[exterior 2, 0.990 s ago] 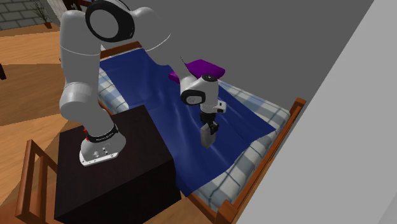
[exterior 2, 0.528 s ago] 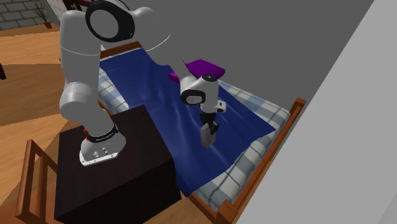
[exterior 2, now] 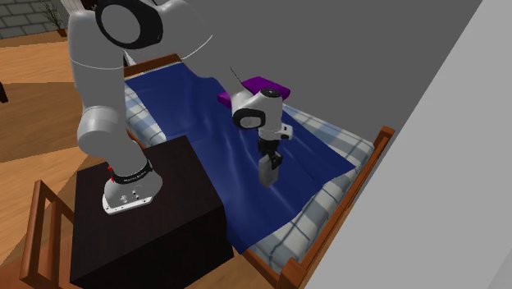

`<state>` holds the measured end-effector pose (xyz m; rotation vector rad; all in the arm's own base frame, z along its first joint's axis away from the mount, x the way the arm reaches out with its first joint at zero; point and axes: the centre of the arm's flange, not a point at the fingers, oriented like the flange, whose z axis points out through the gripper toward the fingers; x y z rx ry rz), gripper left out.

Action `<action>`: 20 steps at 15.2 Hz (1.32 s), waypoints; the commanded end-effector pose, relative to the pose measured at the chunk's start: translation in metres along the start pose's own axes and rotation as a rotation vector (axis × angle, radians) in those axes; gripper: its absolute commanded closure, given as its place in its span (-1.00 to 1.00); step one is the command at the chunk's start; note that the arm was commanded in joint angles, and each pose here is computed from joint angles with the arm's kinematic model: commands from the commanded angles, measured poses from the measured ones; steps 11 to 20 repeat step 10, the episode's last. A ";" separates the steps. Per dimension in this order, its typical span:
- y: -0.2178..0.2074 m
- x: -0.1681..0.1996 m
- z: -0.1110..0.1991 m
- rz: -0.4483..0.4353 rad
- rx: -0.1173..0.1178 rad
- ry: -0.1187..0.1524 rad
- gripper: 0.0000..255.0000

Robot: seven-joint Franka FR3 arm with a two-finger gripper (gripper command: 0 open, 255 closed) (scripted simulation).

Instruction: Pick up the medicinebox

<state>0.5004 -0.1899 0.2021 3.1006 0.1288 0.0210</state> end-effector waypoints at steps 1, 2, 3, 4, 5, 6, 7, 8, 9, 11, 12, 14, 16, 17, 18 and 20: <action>0.000 0.000 -0.012 0.000 0.000 0.000 1.00; 0.000 0.000 -0.017 0.000 0.000 0.000 1.00; 0.000 0.000 -0.022 0.000 0.000 0.000 1.00; 0.001 0.001 -0.028 0.000 0.000 0.000 1.00; 0.001 0.001 -0.033 0.000 0.000 0.000 1.00; 0.001 0.001 -0.038 0.000 0.000 0.000 1.00; 0.001 0.001 -0.043 0.000 0.000 0.000 1.00; 0.001 0.001 -0.049 0.000 0.000 0.000 1.00; 0.001 0.001 -0.050 0.000 0.000 0.000 1.00; 0.001 0.001 -0.050 0.000 0.000 0.000 1.00; 0.001 0.001 -0.050 0.000 0.000 0.000 1.00; 0.001 0.001 -0.050 0.000 0.000 0.000 1.00; 0.001 0.001 -0.050 0.000 0.000 0.000 1.00; 0.001 0.001 -0.050 0.000 0.000 0.000 1.00; 0.001 0.001 -0.050 0.000 0.000 0.000 1.00; 0.001 0.001 -0.050 0.000 0.000 0.000 1.00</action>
